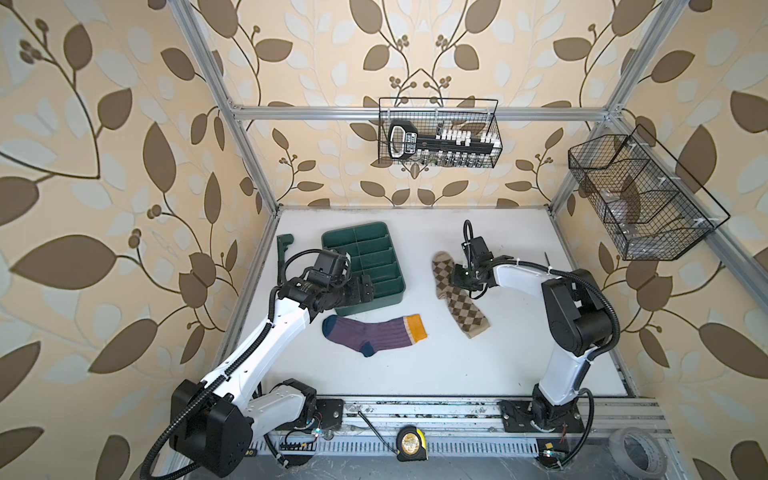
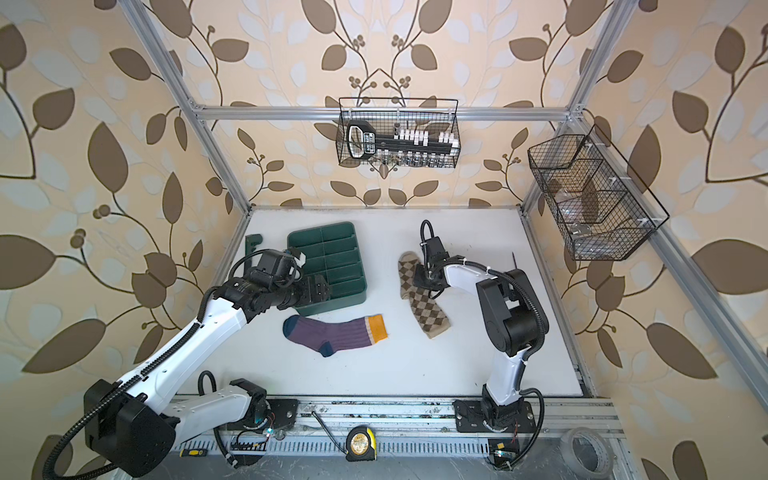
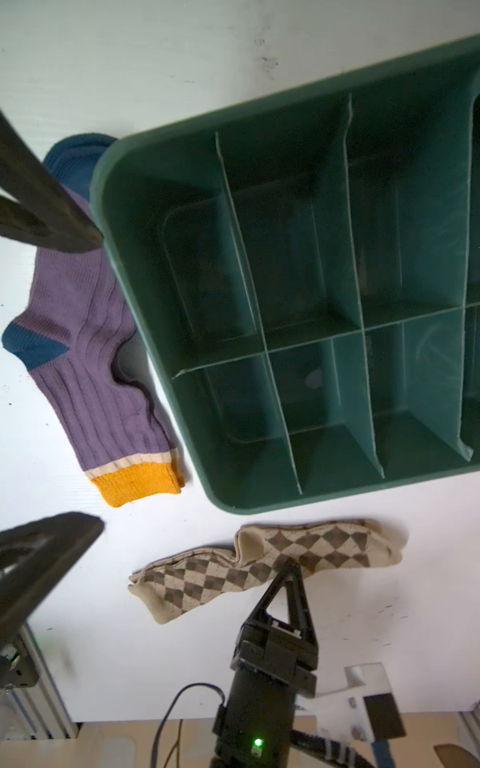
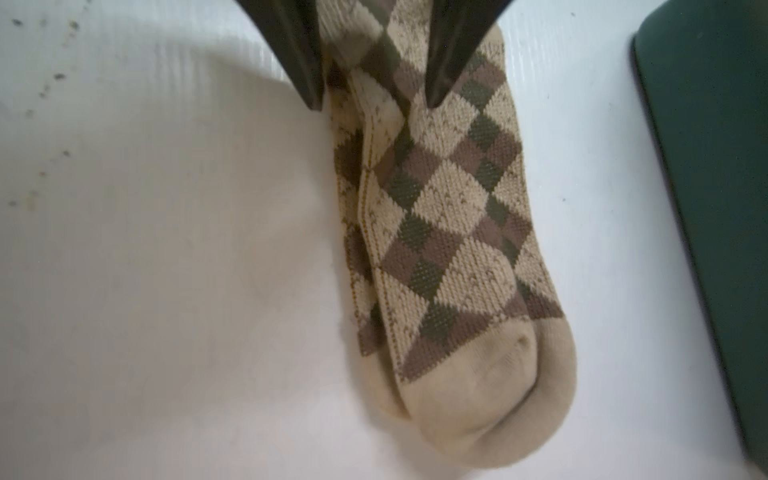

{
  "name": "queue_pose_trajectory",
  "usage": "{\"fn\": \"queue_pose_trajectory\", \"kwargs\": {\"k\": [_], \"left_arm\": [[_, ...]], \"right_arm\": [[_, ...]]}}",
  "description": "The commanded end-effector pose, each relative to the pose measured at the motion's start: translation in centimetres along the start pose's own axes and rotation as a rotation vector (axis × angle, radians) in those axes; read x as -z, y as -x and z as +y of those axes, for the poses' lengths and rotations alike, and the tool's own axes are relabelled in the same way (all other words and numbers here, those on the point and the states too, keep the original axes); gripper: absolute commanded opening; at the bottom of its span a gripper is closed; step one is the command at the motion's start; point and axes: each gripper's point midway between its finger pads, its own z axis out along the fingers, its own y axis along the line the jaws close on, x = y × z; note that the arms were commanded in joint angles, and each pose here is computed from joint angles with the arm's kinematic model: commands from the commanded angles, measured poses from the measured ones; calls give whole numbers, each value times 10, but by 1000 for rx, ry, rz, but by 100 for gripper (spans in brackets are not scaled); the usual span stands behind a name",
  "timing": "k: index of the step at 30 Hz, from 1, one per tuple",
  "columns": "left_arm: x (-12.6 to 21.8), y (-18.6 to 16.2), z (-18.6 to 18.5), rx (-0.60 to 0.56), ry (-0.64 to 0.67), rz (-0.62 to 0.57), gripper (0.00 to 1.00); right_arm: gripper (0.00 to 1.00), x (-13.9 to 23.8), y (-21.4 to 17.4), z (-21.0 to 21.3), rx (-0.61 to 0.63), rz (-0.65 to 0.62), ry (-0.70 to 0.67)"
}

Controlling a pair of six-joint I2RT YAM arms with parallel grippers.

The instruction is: Roll the socks

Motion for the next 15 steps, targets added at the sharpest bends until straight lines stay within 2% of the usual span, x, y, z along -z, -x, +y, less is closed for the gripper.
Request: {"fn": "queue_pose_trajectory", "kwargs": {"k": [1, 3, 7, 12, 15], "left_arm": [[11, 4, -22, -69, -24, -28, 99], [12, -1, -39, -119, -49, -5, 99], [14, -13, -70, -261, -64, 24, 99], [20, -22, -102, -500, -30, -66, 99], [26, -28, -117, -570, -68, -108, 99]], "right_arm": [[58, 26, -3, -27, -10, 2, -54], [65, 44, -13, -44, -27, -13, -65], [72, 70, -44, -71, -66, -39, -61], [79, 77, -79, -69, -68, -22, 28], [79, 71, -94, -62, -34, 23, 54]]}}
